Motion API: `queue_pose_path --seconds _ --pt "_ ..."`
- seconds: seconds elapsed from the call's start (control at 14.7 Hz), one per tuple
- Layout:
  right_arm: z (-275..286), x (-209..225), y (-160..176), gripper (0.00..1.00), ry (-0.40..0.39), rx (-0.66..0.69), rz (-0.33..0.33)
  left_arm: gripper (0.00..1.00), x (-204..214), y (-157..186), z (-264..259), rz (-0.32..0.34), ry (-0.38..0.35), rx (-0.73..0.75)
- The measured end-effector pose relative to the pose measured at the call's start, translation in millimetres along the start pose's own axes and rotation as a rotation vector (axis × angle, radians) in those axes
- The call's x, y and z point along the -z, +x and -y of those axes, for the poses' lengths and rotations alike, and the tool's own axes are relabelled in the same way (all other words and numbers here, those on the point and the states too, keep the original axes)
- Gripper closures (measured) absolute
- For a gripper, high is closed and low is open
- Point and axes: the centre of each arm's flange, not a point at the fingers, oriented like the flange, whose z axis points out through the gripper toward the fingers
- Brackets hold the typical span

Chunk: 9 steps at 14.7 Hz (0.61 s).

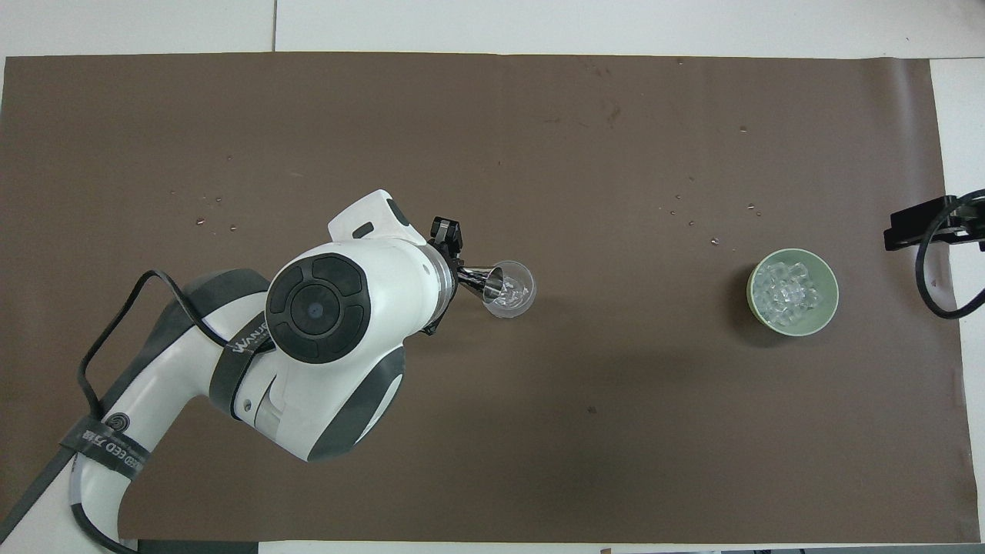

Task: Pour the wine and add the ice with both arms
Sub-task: 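Tilt the jigger over the clear glass with the left gripper to pour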

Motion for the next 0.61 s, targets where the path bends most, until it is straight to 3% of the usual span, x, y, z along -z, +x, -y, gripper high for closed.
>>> queue_pose_path --seconds 0.61 --pt "0 0 0 0.0 0.0 0.0 0.0 0.78 15 -19 -2 -0.157 -0.036 -0.068"
